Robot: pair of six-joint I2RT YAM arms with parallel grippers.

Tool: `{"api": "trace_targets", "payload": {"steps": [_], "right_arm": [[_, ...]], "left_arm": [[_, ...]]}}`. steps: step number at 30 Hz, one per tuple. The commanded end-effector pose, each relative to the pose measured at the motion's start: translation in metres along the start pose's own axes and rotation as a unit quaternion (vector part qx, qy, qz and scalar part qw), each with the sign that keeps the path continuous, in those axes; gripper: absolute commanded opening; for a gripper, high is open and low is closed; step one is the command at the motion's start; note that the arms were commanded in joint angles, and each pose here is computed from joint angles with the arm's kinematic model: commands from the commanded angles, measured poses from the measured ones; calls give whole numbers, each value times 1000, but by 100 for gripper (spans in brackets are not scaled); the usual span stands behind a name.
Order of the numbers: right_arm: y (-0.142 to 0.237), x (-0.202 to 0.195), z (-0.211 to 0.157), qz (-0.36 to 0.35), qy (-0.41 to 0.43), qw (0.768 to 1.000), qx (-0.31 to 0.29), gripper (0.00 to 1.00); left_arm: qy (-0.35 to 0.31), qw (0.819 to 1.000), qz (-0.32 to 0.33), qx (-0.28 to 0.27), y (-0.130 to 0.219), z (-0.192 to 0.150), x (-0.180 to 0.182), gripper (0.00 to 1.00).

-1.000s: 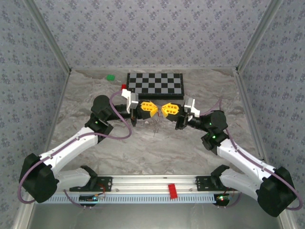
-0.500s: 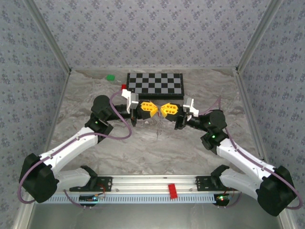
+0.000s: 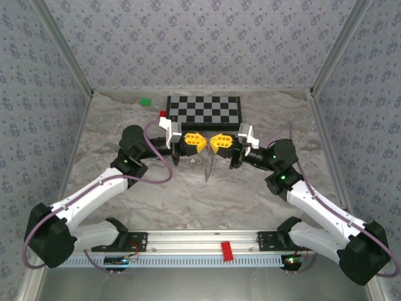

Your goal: Put the keys on the keyring

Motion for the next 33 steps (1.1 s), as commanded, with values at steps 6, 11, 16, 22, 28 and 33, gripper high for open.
{"api": "trace_targets", "payload": {"steps": [6,11,16,22,28,33], "right_arm": [[-4,0,3,-17,-38,998,44,0],[-2,3,-1,-20,-42,997,56,0],[-1,6,-1,-25,-34,997,61,0],[-1,4,-2,-33,-40,996,67,0],[-3,-8,1,-68,-69,992,75,0],[-3,-13,8,-88,-87,990,65,0]], "left_arm": [[-39,999,-23,-24,3,21,-17,0],[-41,999,-22,-27,4,24,-17,0],[-41,999,-22,-26,4,23,-17,0],[-43,999,-19,-24,5,23,-17,0],[-52,998,-19,-11,2,17,-18,0],[-63,998,-19,5,-2,9,-21,0]]}}
Point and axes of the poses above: each hand's point on the last joint's axis, 136 mm out from that joint toward the fingers, its own y axis back along the fingers, its own x axis along the line the jaws close on, z = x × y, the point moved 1 cm from there along y, back along the fingers, and after that the axes turned 4 degrees about -y, right-handed, at the moved point
